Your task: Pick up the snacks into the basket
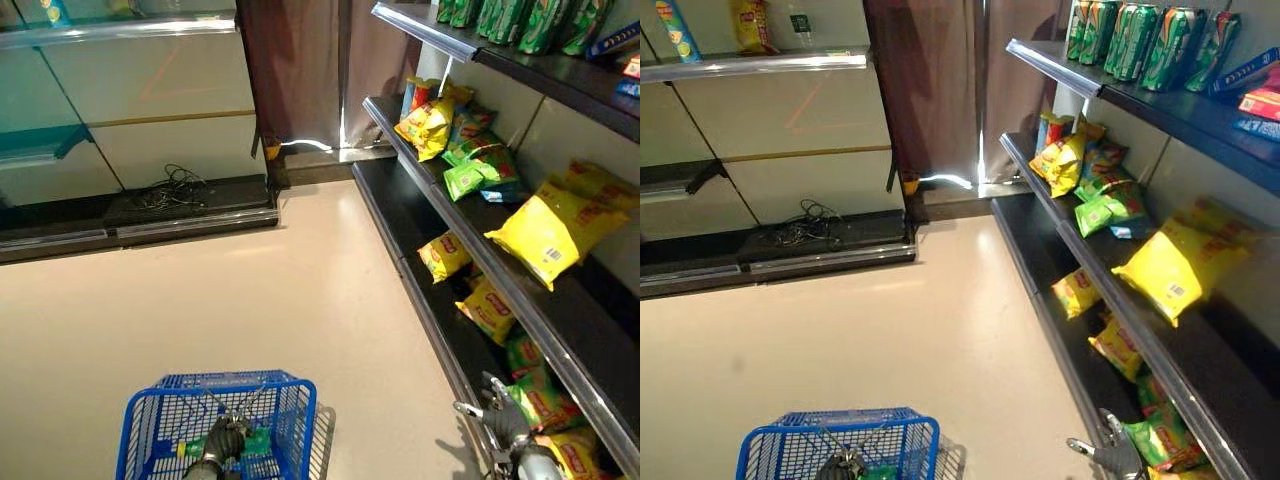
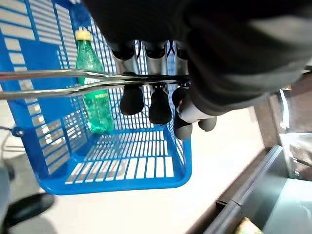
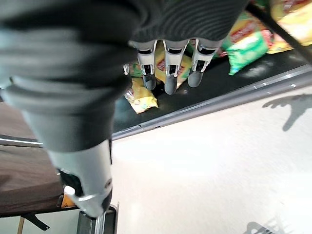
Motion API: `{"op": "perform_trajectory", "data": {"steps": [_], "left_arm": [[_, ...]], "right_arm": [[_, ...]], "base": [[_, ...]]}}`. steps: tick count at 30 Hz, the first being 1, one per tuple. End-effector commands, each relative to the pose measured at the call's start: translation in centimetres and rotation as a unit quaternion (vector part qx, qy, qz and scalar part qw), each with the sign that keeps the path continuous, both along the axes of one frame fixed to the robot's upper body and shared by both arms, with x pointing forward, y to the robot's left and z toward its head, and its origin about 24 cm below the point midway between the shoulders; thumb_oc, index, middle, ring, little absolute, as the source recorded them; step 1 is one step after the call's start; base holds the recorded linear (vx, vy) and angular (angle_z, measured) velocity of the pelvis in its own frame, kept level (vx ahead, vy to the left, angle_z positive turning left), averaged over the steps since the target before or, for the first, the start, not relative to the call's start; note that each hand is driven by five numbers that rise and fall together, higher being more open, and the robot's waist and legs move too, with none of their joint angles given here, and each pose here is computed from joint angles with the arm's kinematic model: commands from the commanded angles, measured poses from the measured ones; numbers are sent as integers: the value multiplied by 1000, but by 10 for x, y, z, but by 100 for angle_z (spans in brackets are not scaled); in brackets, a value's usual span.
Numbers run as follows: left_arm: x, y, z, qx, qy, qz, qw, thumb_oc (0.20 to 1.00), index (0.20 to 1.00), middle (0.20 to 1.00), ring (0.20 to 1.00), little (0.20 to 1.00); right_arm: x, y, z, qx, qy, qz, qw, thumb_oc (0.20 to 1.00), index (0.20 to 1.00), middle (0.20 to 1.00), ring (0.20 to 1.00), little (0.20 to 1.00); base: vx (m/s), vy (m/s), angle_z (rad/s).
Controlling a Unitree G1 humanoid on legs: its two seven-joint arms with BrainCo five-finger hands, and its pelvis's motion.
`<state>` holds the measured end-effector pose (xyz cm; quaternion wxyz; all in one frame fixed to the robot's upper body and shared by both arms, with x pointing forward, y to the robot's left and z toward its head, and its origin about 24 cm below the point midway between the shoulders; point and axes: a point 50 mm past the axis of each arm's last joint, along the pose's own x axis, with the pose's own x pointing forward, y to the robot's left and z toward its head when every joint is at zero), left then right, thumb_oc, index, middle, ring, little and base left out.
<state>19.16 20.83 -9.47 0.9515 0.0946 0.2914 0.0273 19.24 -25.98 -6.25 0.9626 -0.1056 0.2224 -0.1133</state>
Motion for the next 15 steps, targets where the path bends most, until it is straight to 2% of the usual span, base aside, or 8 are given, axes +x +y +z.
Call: {"op": "perform_trajectory", "data": {"steps": [1, 4, 8, 14, 15], "left_arm": [[29, 6, 42, 7, -124, -20, 992, 200, 200, 200, 200, 200], [26, 12, 45, 21, -133, -13, 991, 200, 200, 200, 200, 200], [22, 21, 48, 33, -135, -3, 990, 200, 200, 200, 200, 200], [33, 25, 57, 55, -152, -12, 987, 200, 200, 200, 200, 200], [32, 30, 56, 66, -149, -9, 987, 200, 200, 200, 200, 200]], "right_arm": [[12, -8, 19, -22, -46, 11, 999, 1000, 1000, 1000, 1000, 1000], [23, -4, 27, -52, -57, 45, 996, 1000, 1000, 1000, 1000, 1000], [33, 1, 33, -47, -66, 63, 995, 1000, 1000, 1000, 1000, 1000], [34, 6, 28, -42, -58, 58, 996, 1000, 1000, 1000, 1000, 1000], [36, 12, 24, -11, -62, 38, 997, 1000, 1000, 1000, 1000, 1000]], "base": [[439, 97, -51], [499, 140, -81], [332, 197, -108], [282, 402, -91], [295, 432, -123]]}}
